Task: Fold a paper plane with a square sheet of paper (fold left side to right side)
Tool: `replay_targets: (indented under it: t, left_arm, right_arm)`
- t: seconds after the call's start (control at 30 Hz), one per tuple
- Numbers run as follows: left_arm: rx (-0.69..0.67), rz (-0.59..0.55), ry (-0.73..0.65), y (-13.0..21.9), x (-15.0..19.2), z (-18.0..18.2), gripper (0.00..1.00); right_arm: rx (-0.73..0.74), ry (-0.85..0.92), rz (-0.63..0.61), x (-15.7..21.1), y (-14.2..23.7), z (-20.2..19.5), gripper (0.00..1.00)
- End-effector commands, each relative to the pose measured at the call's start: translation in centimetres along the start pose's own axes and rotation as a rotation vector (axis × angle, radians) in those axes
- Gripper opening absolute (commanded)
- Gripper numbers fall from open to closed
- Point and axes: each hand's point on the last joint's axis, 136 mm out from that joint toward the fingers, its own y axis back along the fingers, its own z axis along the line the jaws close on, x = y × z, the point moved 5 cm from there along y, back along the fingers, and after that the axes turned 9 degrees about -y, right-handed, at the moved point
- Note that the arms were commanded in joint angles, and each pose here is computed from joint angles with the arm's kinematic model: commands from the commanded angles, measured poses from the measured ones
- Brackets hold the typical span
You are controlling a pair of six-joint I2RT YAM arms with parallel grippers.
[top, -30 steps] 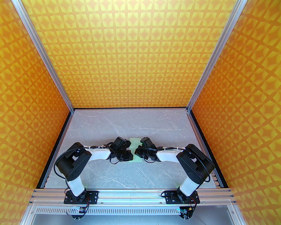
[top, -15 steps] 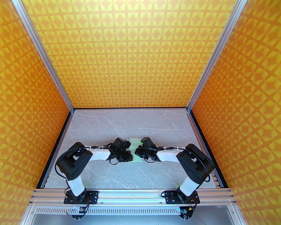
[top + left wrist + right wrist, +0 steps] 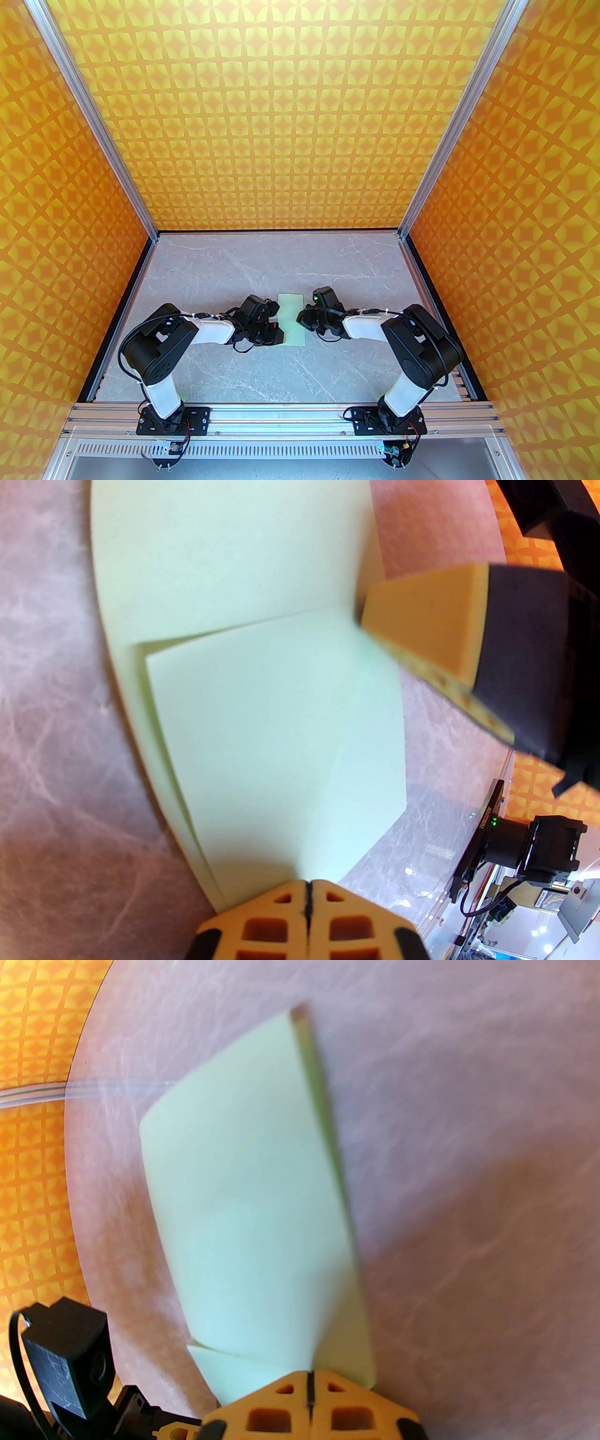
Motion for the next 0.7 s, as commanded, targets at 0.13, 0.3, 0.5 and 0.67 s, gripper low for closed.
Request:
replay_targets:
  t: [0.13,0.3,0.5,0.67]
  left_arm:
    - [-0.102,0.102,0.072,-0.5,3.2,2.7,0.0]
    - [-0.101,0.099,0.071,-0.5,3.1,2.6,0.0]
    - [-0.096,0.09,0.071,-0.5,2.7,2.4,0.0]
    - [-0.095,0.089,0.072,-0.6,2.6,2.4,0.0]
  right_arm:
    - [0.11,-0.023,-0.047,-2.9,0.2,-3.4,0.0]
    - [0.128,0.022,-0.076,-4.1,1.7,-2.6,0.0]
    - [0.029,0.02,-0.049,-3.4,3.0,-0.7,0.0]
    - [-0.044,0.051,-0.037,-1.0,4.0,1.5,0.0]
